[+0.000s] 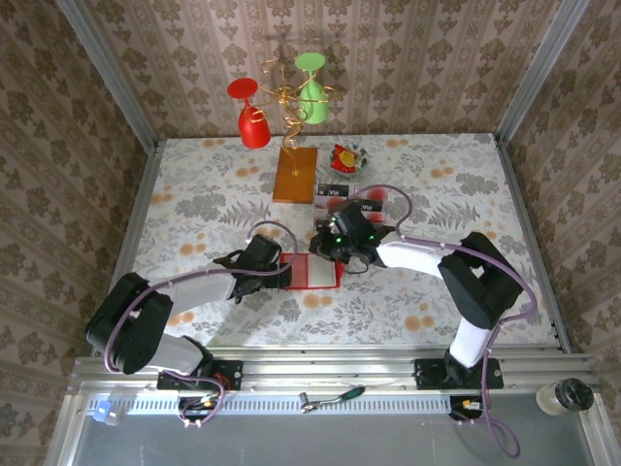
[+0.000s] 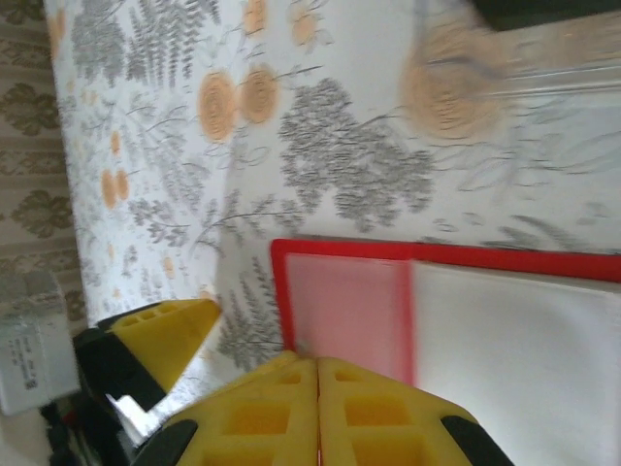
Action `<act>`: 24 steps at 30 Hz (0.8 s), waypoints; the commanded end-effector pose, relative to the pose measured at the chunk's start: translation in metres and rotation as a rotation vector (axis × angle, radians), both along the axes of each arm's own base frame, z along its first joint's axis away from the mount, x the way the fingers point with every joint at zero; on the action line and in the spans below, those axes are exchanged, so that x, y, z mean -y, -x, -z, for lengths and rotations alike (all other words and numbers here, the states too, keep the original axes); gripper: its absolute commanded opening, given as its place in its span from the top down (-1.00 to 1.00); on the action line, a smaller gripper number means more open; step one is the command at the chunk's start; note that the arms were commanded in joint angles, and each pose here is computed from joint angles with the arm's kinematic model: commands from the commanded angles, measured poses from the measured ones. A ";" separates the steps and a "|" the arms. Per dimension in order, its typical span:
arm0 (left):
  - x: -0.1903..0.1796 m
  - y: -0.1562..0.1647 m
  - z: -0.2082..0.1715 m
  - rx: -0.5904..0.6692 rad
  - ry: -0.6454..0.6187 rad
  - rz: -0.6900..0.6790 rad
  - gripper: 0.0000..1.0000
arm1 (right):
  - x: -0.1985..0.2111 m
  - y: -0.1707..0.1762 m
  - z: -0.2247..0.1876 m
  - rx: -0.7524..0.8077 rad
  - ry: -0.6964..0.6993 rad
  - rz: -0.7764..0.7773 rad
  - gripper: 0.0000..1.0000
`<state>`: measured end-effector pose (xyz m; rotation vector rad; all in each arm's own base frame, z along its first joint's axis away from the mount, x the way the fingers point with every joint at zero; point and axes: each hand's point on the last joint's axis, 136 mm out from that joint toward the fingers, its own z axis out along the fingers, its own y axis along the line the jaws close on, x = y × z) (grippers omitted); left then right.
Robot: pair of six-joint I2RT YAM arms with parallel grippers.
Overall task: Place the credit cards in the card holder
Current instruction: Press the card holder at the center of the table, then rotate the card holder at the center of the table.
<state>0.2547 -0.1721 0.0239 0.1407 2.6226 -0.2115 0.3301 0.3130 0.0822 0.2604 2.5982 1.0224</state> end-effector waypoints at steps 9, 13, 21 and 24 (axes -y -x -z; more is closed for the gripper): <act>-0.001 -0.003 -0.001 0.002 -0.038 0.003 -0.83 | 0.082 0.017 0.052 -0.058 0.211 0.078 0.82; 0.000 -0.004 -0.002 0.004 -0.035 0.007 -0.83 | 0.092 0.024 0.065 -0.075 0.235 0.094 0.83; 0.004 -0.008 -0.002 0.006 -0.048 0.027 -0.83 | 0.105 0.035 0.067 -0.073 0.240 0.136 0.84; 0.005 -0.009 -0.002 0.005 -0.042 0.029 -0.83 | 0.100 0.028 0.046 -0.016 0.219 0.109 0.79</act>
